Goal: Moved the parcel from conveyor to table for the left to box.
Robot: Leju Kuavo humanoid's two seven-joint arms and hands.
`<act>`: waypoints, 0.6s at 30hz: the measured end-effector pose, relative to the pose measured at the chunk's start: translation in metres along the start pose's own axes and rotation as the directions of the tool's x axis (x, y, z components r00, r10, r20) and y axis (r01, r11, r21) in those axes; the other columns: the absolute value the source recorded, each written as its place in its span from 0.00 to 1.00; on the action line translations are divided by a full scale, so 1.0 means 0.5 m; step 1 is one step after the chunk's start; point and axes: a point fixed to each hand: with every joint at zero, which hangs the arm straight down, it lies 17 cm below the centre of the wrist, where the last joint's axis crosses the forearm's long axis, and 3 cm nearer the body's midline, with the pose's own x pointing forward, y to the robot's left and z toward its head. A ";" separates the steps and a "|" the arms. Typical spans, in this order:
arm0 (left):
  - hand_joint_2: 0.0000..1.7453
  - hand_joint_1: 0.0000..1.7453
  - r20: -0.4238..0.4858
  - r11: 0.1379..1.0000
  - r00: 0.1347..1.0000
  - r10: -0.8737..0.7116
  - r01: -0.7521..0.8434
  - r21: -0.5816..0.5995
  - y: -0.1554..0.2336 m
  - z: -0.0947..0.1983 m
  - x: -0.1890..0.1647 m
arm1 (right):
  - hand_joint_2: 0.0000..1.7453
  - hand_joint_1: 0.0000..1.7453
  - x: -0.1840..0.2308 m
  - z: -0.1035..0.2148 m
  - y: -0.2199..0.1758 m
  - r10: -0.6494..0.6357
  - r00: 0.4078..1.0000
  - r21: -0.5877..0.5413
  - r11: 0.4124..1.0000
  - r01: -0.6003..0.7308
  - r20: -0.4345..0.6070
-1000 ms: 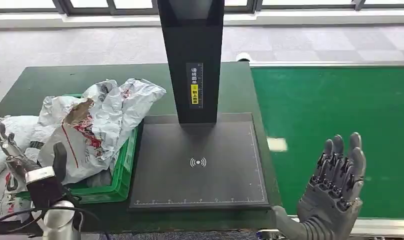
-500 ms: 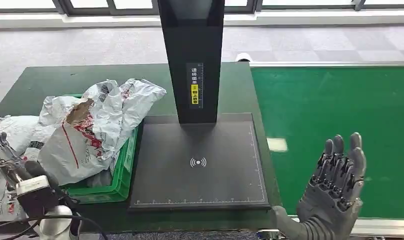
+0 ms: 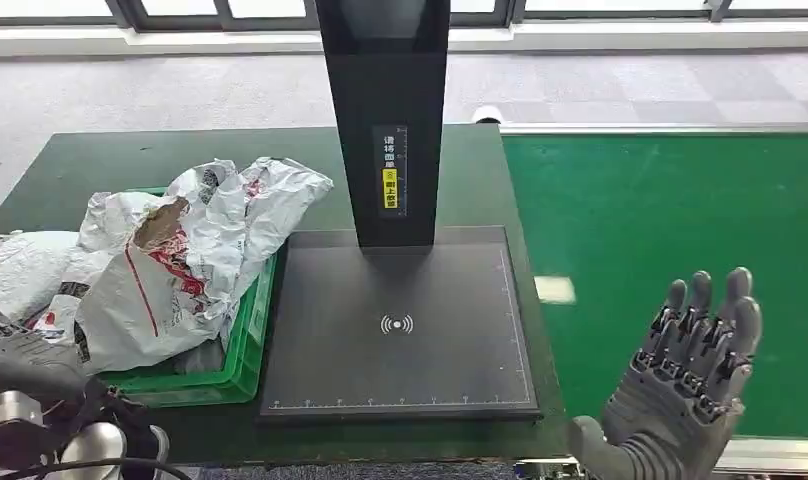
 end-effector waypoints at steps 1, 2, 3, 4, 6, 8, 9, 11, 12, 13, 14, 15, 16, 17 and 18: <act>0.00 0.00 0.003 1.000 1.000 0.028 -0.028 -0.008 -0.005 -0.002 0.008 | 0.00 0.00 0.000 0.000 -0.002 0.000 1.000 -0.005 1.000 0.000 -0.001; 0.00 0.00 0.005 0.998 0.998 0.058 -0.057 -0.022 -0.012 -0.004 0.014 | 0.00 0.00 0.000 0.000 -0.003 0.001 1.000 -0.007 1.000 -0.001 -0.001; 0.00 0.00 0.004 0.993 0.994 0.107 -0.107 -0.051 -0.024 -0.004 0.022 | 0.00 0.00 0.000 0.000 -0.004 0.002 1.000 -0.008 1.000 -0.002 0.000; 0.00 0.00 -0.012 0.977 0.981 0.192 -0.192 -0.096 -0.045 -0.001 0.029 | 0.00 0.00 0.000 0.000 -0.004 -0.002 1.000 -0.007 1.000 0.002 0.000; 0.00 0.00 -0.078 0.849 0.896 0.437 -0.440 -0.292 -0.130 0.027 0.070 | 0.00 0.00 -0.004 0.001 -0.007 -0.017 1.000 -0.006 1.000 0.017 -0.006; 0.00 0.00 -0.186 0.559 0.751 0.633 -0.610 -0.562 -0.217 0.097 0.157 | 0.00 0.00 -0.010 -0.001 -0.012 -0.028 1.000 -0.009 1.000 0.028 -0.004; 0.00 0.00 -0.263 0.375 0.669 0.695 -0.650 -0.661 -0.239 0.140 0.202 | 0.00 0.00 -0.012 -0.002 -0.014 -0.029 1.000 -0.010 1.000 0.029 -0.002; 0.00 0.00 -0.368 0.149 0.570 0.735 -0.664 -0.733 -0.246 0.194 0.252 | 0.00 0.00 -0.016 -0.003 -0.014 -0.023 1.000 -0.007 1.000 0.023 0.005; 0.00 0.00 -0.363 0.153 0.572 0.735 -0.662 -0.734 -0.247 0.191 0.252 | 0.00 0.00 -0.017 -0.002 -0.015 -0.021 1.000 -0.005 1.000 0.021 0.006; 0.00 0.00 -0.345 0.185 0.587 0.732 -0.659 -0.729 -0.248 0.182 0.246 | 0.00 0.00 -0.018 -0.001 -0.014 -0.022 1.000 -0.002 1.000 0.022 0.006; 0.00 0.00 -0.317 0.239 0.611 0.725 -0.656 -0.716 -0.248 0.168 0.236 | 0.00 0.00 -0.019 -0.001 -0.012 -0.022 1.000 0.001 1.000 0.022 0.008; 0.00 0.00 -0.289 0.295 0.638 0.713 -0.648 -0.702 -0.247 0.155 0.224 | 0.00 0.00 -0.019 -0.001 -0.010 -0.024 1.000 0.005 1.000 0.023 0.010; 0.00 0.00 -0.267 0.338 0.662 0.701 -0.637 -0.692 -0.246 0.145 0.215 | 0.00 0.00 -0.018 -0.001 -0.008 -0.025 1.000 0.010 1.000 0.025 0.013; 0.00 0.00 -0.254 0.359 0.671 0.696 -0.632 -0.687 -0.244 0.139 0.212 | 0.00 0.00 -0.017 0.001 -0.005 -0.026 1.000 0.016 1.000 0.026 0.015; 0.00 0.00 -0.249 0.361 0.674 0.695 -0.628 -0.689 -0.244 0.137 0.213 | 0.00 0.00 -0.018 0.001 -0.005 -0.025 1.000 0.018 1.000 0.025 0.015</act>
